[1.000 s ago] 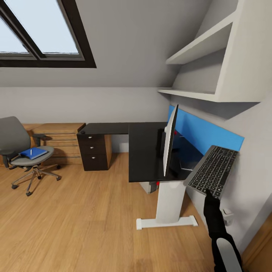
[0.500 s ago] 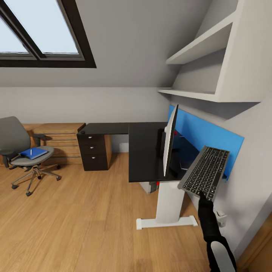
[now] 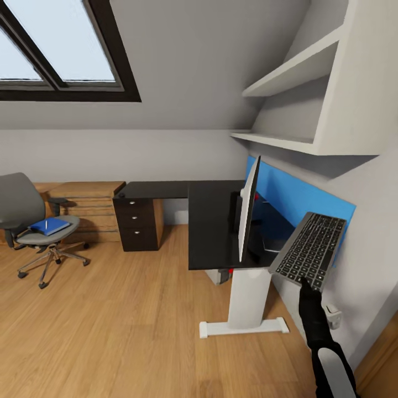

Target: In the bedroom, organize the workspace by keeping the computer under the desk, ensuring the monitor is on the desk, placing the keyboard on the desk next to the monitor, placing the mouse on the desk next to the keyboard, moving the folder from the swivel chair onto the desk next to the mouse, stacking the notebook on top of the folder with the pen on top of the notebook, and positioning the swivel chair next to the desk.

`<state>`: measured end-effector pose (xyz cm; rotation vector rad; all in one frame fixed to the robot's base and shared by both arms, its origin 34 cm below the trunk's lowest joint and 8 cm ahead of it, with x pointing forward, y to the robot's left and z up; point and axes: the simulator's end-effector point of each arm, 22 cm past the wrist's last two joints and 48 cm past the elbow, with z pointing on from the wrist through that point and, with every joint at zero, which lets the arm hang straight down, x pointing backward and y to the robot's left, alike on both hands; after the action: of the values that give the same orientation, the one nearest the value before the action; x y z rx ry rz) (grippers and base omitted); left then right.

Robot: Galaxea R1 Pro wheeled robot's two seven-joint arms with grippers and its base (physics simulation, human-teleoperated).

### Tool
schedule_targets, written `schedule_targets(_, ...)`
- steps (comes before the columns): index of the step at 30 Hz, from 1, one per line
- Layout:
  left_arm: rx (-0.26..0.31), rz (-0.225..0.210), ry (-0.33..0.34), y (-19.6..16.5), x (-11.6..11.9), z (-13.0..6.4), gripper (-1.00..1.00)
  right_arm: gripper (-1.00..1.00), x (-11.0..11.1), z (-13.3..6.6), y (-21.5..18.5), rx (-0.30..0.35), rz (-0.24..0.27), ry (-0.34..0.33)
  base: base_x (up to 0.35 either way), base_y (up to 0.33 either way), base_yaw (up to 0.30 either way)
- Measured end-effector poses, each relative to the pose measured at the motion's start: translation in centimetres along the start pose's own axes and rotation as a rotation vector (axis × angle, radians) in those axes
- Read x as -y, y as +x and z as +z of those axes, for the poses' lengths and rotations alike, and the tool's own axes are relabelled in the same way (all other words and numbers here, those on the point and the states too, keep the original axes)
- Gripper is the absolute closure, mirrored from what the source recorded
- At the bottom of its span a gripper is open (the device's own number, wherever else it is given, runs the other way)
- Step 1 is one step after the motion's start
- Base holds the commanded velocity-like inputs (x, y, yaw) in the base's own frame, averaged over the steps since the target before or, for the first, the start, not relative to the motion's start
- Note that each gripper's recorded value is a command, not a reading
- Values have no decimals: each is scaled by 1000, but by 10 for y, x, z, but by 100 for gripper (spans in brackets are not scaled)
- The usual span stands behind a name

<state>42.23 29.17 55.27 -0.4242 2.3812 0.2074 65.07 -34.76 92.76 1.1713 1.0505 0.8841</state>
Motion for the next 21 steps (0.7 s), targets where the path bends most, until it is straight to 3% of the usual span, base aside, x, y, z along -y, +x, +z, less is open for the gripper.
schedule_targets(10,-2,-1,0,-3,-1,-4,-100,100,-6,0,10,-35,20,-3,-4,2,0)
schedule_targets(11,-39,14,-12,16,-8,-5,-100,100,-6,-1,14,-46,25,-2,-120,101,0)
schedule_targets(21,-46,18,-13,19,-8,-5,-100,100,-3,-1,15,-48,27,3,-263,190,0)
